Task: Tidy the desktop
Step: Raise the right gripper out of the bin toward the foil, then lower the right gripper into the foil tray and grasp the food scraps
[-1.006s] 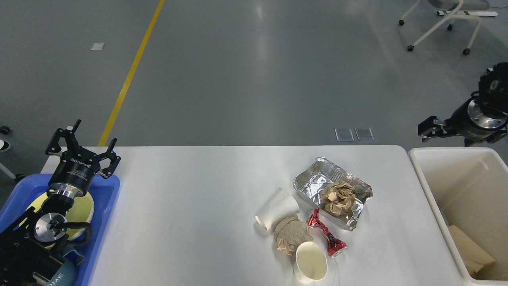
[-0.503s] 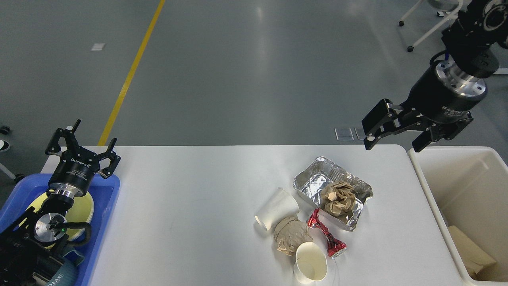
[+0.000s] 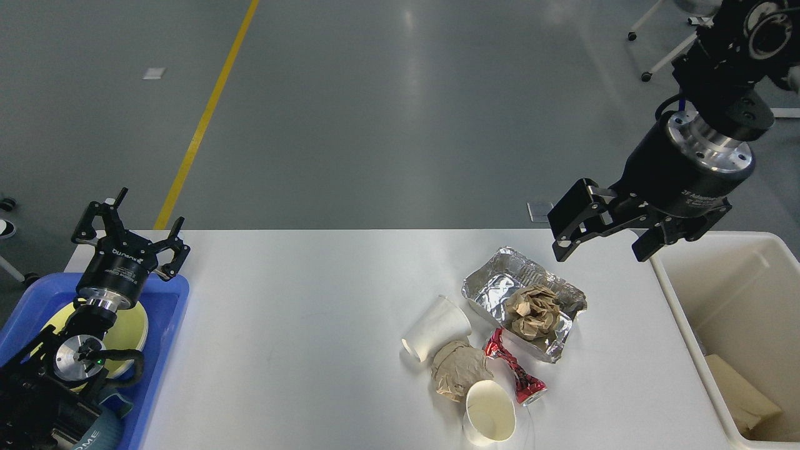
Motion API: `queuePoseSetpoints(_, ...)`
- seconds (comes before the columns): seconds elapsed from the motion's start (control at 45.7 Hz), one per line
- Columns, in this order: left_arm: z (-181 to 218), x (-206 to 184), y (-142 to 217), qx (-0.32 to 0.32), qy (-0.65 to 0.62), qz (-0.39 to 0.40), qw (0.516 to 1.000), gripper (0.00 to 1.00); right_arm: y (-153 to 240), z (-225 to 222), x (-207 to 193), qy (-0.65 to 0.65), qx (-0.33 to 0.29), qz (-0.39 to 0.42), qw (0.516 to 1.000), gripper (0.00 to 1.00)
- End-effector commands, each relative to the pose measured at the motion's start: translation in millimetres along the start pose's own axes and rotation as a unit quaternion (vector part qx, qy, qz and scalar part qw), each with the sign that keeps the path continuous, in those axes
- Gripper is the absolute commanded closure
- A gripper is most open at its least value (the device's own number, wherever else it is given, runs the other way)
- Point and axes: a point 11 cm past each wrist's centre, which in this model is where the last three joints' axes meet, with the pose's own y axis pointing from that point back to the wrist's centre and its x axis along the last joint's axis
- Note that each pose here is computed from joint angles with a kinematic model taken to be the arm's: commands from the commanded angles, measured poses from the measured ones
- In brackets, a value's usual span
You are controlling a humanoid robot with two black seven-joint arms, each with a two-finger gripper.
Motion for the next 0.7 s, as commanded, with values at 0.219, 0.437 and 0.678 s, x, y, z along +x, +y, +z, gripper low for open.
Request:
queuePoseSetpoints(0.219, 0, 0, 0, -0.001, 0.0, 0.0, 1.0, 0.04, -41, 16, 7, -0.031, -0.003, 0.002, 1.0, 0.0)
queuePoseSetpoints(0.437, 0, 0, 0, 0.0, 0.0, 0.0, 1.0, 0.04, -87, 47, 16, -0.078, -0.015, 0.024, 0.997, 0.01)
queuePoseSetpoints(0.678, 0, 0, 0, 0.0, 0.0, 0.0, 1.0, 0.04, -149, 78, 15, -0.117, -0.028, 0.015, 0.993, 0.01)
